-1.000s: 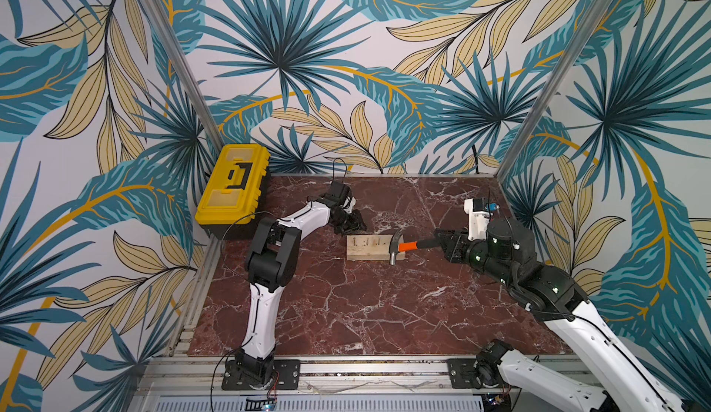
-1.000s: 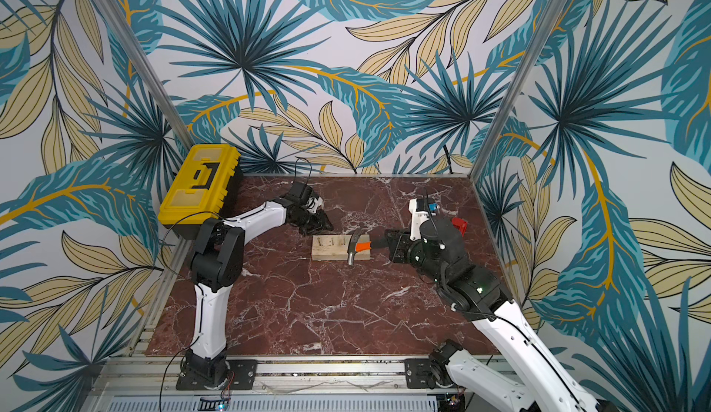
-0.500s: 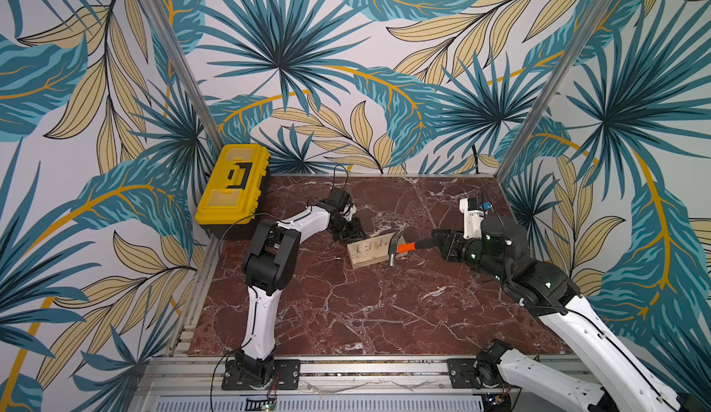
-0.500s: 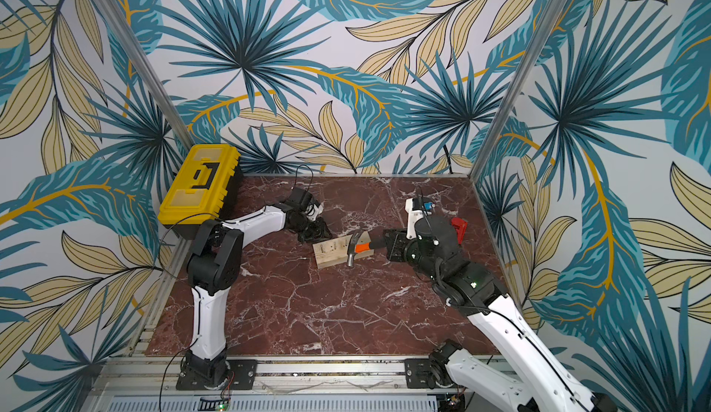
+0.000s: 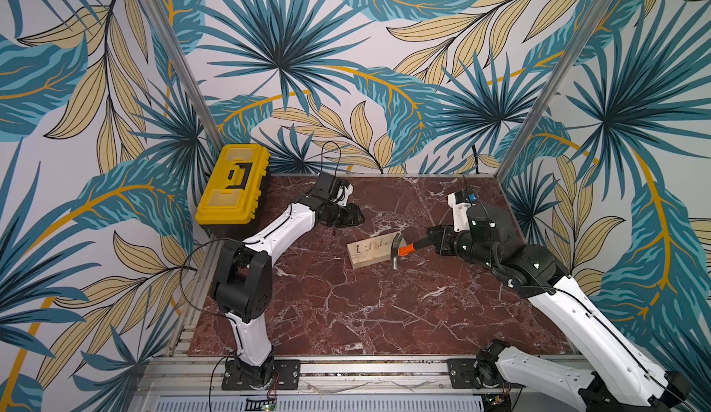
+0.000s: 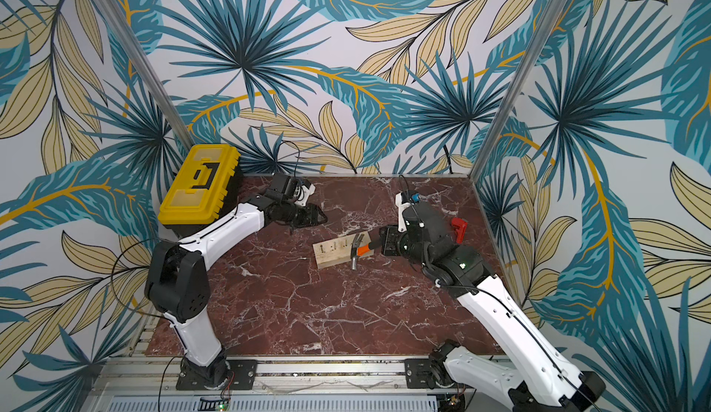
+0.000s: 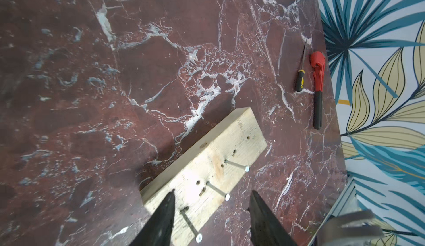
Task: Use a claw hammer to pull out a nail
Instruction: Remove the nail from the mounting plate.
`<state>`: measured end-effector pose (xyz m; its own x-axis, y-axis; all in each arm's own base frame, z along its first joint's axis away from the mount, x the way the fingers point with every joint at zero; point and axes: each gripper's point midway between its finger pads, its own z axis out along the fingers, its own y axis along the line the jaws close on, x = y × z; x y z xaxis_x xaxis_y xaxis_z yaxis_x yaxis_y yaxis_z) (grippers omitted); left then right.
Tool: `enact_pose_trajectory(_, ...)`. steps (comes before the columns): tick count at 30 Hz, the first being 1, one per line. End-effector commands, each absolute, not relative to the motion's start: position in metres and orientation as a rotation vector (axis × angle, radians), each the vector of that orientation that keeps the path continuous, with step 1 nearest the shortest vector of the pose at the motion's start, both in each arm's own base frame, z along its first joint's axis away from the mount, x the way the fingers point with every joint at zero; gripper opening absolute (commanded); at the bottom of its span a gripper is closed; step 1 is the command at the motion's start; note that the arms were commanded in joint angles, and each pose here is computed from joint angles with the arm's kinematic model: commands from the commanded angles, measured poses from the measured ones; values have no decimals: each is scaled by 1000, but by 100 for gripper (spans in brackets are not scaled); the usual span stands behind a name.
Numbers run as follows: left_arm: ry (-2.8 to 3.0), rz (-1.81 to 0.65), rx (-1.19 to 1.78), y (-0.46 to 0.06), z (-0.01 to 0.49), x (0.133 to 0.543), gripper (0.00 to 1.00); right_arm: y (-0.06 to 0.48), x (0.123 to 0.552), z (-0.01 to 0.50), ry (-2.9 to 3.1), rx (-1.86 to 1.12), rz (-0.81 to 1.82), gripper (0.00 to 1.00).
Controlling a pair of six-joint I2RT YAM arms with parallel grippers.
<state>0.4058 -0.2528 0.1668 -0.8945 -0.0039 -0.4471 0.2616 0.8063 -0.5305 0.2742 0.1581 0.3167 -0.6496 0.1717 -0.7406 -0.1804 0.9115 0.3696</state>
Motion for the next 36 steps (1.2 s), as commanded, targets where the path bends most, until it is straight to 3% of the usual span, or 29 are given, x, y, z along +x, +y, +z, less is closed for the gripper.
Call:
enact_pose_trajectory(1, 2586, -725, 311, -248, 153, 387, 54, 160, 280, 345, 2151, -30, 532, 0)
enact_pose_trajectory(10, 2519, -407, 619, -255, 135, 371, 53, 166, 288, 343, 2202, -70, 498, 0)
enact_pose_trajectory(36, 2583, -380, 734, -260, 80, 361, 42, 179, 305, 334, 2275, -107, 460, 0)
